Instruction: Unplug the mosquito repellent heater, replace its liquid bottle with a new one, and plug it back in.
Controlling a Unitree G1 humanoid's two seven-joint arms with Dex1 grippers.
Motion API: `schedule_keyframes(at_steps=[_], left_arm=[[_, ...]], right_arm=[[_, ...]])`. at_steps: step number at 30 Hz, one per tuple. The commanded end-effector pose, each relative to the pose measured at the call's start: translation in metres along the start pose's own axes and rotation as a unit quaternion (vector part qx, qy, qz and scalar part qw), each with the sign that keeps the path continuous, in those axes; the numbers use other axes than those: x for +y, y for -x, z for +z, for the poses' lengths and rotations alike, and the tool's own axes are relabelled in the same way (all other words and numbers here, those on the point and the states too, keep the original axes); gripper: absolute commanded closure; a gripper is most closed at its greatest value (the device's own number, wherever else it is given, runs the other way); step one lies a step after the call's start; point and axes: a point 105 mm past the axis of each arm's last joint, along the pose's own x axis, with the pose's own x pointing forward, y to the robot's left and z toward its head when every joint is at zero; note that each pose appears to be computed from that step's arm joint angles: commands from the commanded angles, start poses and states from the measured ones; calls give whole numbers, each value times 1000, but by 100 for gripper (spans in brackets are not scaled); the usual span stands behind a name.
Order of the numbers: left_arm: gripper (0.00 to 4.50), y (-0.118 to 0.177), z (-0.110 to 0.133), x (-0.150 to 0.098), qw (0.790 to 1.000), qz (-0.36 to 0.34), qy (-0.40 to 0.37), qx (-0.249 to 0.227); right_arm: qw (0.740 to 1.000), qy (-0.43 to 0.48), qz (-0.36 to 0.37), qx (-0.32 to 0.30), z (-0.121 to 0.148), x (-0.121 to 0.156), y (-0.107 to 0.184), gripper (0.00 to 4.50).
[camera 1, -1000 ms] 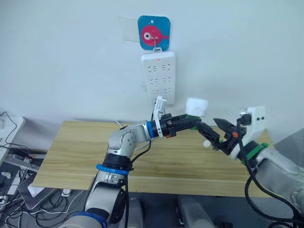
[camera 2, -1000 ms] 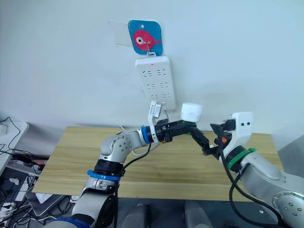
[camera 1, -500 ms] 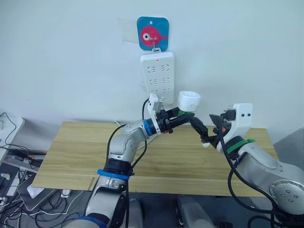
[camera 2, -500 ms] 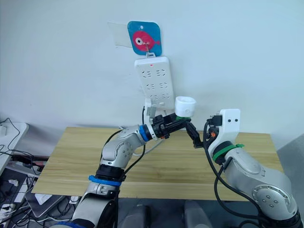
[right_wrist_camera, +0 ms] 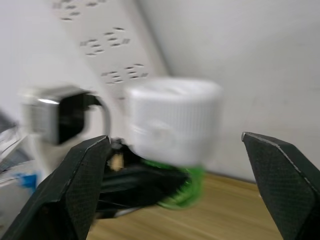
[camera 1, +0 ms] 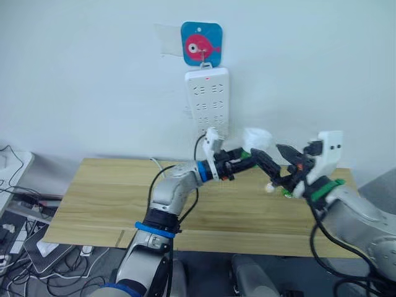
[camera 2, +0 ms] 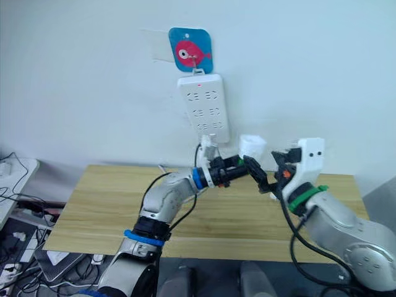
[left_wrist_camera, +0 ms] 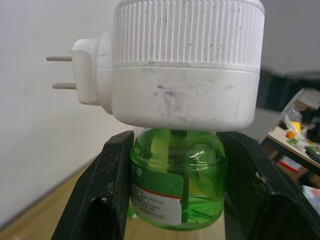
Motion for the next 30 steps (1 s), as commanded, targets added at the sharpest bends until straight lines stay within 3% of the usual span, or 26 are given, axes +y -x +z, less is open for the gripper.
schedule_keyframes(at_steps=[1, 9, 17, 30], left_arm=[[226, -1, 12, -2, 1000, -11, -25, -13], [226, -6, 15, 0, 999, -5, -49, -21], [226, -10, 19, -4, 995, 9, -90, -45], [226, -15, 19, -13, 991, 12, -116, -59]], right_arm=[[999, 16, 33, -9, 13, 0, 18, 6], [999, 14, 39, -7, 12, 7, 8, 6], [999, 5, -34, -30, 5, 3, -14, 6], [996, 12, -66, -59, 9, 2, -38, 6]])
